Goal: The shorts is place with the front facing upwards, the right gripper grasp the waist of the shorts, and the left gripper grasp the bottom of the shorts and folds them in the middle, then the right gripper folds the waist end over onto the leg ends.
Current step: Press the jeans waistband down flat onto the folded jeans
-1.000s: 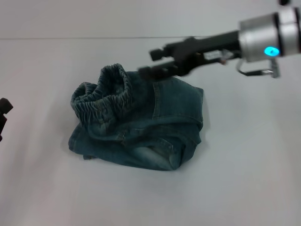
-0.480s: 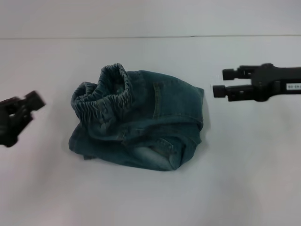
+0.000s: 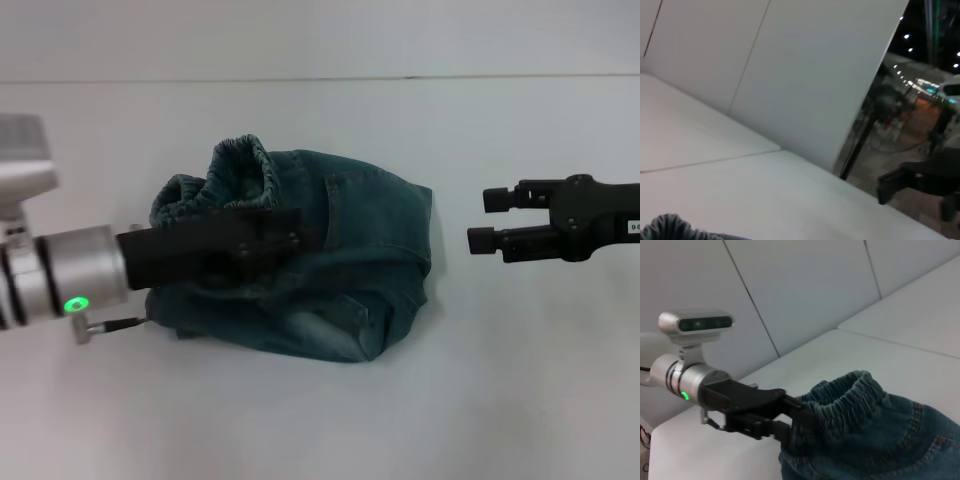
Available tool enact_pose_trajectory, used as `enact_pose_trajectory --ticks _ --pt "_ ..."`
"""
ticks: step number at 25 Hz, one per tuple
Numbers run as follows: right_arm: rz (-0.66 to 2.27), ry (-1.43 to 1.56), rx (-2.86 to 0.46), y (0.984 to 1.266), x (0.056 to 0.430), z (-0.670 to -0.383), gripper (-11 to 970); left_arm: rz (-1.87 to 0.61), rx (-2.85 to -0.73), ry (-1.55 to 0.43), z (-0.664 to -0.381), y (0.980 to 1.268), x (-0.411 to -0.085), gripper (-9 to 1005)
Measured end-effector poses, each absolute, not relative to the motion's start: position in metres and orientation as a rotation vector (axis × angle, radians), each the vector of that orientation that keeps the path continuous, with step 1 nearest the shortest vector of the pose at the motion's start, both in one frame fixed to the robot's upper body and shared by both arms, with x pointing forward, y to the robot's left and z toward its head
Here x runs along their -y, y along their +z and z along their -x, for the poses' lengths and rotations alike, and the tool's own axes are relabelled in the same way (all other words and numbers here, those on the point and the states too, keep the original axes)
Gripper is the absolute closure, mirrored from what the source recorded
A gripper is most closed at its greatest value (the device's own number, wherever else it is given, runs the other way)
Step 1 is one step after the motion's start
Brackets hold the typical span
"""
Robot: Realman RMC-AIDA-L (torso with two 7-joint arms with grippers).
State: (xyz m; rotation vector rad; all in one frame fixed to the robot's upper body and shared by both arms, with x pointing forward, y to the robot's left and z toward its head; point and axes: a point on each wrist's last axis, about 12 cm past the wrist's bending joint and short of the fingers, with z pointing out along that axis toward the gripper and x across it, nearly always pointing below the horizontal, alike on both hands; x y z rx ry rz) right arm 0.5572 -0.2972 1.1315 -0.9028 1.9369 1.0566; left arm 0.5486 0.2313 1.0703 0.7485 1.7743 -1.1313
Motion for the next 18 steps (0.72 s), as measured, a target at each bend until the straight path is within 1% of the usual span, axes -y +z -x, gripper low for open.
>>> enact_pose_trajectory --ticks 5,6,8,9,11,15,18 --pt "0.907 1.053 -1.952 1.128 0.295 -0.556 103 -0.700 -1.823 -1.043 -0.560 1.062 -0.215 530" --pt "0.904 1.054 -1.953 1.127 0.295 -0.556 103 -0.678 -1.840 -1.011 -0.563 1.060 -0.215 527" --pt "0.901 1.059 -1.953 1.126 0.295 -0.555 103 -0.678 -1.840 -1.011 -0.563 1.060 -0.215 521" --pt "0.899 1.061 -1.953 1.125 0.295 -0.555 103 -0.582 -1.876 -0.928 -0.569 1.054 -0.222 518" --pt "0.898 1.061 -1.954 1.125 0.295 -0.555 104 -0.525 -1.888 -0.899 -0.570 1.052 -0.228 518" --pt "0.892 1.063 -1.953 1.125 0.296 -0.555 104 -0.391 -1.907 -0.844 -0.566 1.044 -0.244 519" --pt "0.891 1.070 -1.951 1.126 0.295 -0.555 104 -0.357 -1.903 -0.849 -0.560 1.041 -0.251 519"
